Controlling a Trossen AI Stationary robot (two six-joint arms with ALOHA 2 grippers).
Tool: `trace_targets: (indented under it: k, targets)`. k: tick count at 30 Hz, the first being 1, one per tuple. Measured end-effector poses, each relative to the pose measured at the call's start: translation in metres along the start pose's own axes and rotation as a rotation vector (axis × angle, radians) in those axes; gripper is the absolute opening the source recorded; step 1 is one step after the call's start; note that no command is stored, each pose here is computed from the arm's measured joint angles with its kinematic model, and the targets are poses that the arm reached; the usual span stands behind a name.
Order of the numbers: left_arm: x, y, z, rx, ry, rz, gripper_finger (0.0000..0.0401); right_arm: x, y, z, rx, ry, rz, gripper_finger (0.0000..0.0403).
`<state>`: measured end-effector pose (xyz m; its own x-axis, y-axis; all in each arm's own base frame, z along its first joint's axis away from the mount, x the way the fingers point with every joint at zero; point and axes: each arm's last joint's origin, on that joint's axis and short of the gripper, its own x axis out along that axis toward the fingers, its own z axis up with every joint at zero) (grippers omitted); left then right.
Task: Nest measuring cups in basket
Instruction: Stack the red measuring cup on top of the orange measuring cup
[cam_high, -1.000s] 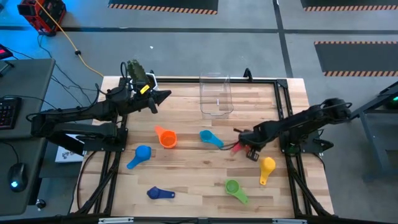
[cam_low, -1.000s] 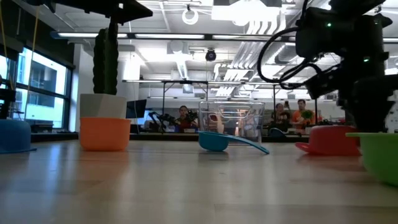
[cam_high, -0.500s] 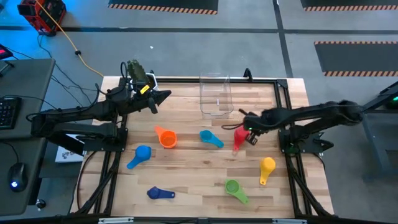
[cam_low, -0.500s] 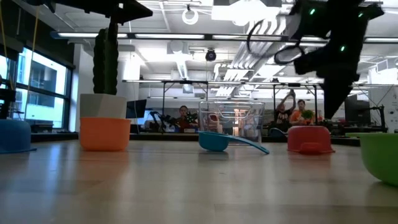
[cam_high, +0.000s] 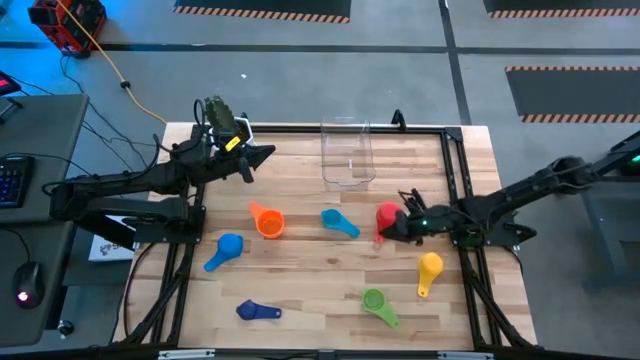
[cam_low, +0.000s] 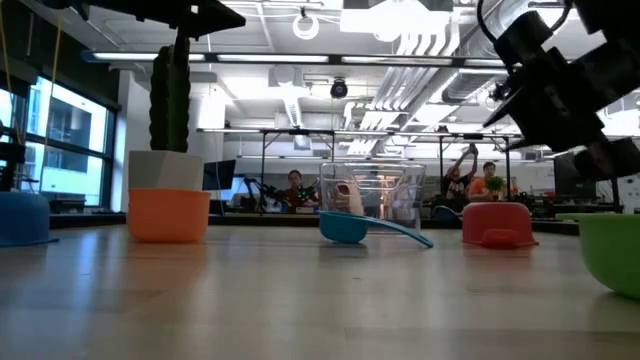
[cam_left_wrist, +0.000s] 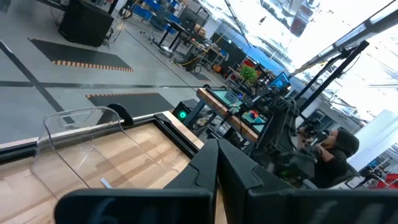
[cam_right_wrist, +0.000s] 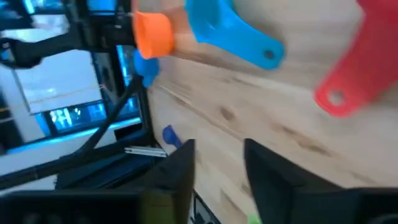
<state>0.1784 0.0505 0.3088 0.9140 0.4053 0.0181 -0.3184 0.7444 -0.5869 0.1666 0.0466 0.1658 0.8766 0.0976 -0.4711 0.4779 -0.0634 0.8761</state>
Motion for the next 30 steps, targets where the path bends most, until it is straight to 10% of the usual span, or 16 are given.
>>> trace_targets:
  k: [9,30]
  targets:
    - [0.0,0.0,0.0,0.0,0.0,0.0,0.0001,0.022,-0.022,-0.021,0.28,-0.021,-0.188,0.0247]
    - [0.0,0.0,0.0,0.0,0.0,0.0,0.0,0.063,-0.027,-0.006,0.384,-0.256,-0.328,0.0228]
